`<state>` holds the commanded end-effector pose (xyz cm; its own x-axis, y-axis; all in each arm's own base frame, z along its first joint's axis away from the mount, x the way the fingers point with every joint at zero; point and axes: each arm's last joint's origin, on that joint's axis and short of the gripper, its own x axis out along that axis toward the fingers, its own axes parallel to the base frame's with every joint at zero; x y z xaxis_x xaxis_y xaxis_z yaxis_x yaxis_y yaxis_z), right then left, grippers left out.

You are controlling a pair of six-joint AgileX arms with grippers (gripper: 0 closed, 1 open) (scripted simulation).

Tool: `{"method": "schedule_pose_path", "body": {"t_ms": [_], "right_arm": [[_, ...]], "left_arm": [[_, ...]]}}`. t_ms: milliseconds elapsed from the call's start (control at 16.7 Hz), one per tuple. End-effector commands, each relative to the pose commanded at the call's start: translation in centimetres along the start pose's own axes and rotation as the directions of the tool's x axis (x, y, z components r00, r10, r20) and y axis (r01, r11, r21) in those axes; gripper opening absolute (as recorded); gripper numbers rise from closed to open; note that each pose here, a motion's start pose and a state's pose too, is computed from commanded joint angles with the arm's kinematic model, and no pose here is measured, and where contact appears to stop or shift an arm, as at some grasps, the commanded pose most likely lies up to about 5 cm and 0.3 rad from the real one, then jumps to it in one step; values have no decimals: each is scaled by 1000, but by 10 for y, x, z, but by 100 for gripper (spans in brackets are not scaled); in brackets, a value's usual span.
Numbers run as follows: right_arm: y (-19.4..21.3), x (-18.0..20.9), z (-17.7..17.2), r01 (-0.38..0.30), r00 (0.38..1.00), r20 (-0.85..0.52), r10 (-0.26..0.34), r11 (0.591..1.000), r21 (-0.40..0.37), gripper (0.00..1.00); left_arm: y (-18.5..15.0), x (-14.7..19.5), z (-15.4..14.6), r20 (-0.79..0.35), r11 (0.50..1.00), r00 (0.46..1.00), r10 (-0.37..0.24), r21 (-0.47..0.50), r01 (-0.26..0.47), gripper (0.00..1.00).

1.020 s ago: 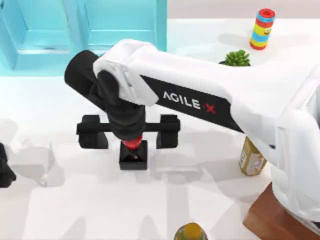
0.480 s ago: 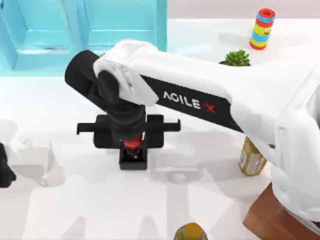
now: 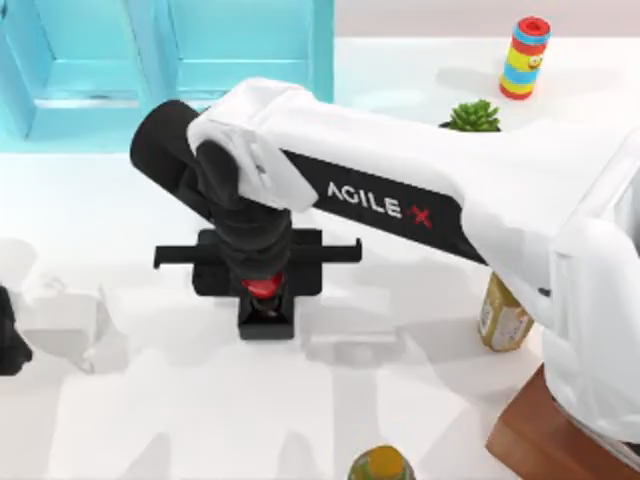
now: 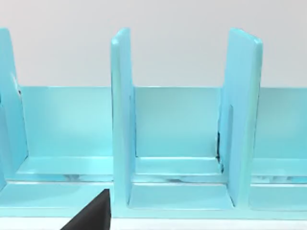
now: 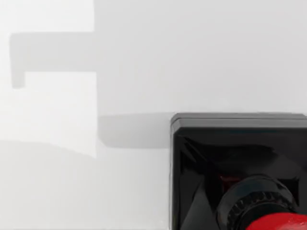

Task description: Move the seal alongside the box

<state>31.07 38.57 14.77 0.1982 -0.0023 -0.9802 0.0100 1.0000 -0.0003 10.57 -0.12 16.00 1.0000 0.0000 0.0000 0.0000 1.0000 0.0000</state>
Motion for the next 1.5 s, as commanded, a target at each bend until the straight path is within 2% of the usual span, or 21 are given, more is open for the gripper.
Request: {"method": "schedule_pose_path", "body": {"t_ms": [360, 780, 1140, 1320, 1500], "right_arm": [[1, -2, -1, -3, 1000, 1, 3, 1000, -2, 0], [1, -47, 8, -5, 1000, 3, 5, 1000, 0, 0], [1, -50, 9, -4, 1000, 1, 4, 1000, -2, 0], [-23, -60, 26, -19, 1000, -4, 19, 1000, -11, 0], [-82, -79, 58, -27, 1000, 2, 27, 1000, -10, 0]], "left_arm": [[0, 0, 0, 0, 1000, 1000, 0, 0, 0, 100], [0, 0, 0, 0, 1000, 1000, 0, 0, 0, 100], [0, 0, 0, 0, 1000, 1000, 0, 0, 0, 100], [0, 0, 0, 0, 1000, 1000, 0, 0, 0, 100], [0, 0, 0, 0, 1000, 1000, 0, 0, 0, 100]]}}
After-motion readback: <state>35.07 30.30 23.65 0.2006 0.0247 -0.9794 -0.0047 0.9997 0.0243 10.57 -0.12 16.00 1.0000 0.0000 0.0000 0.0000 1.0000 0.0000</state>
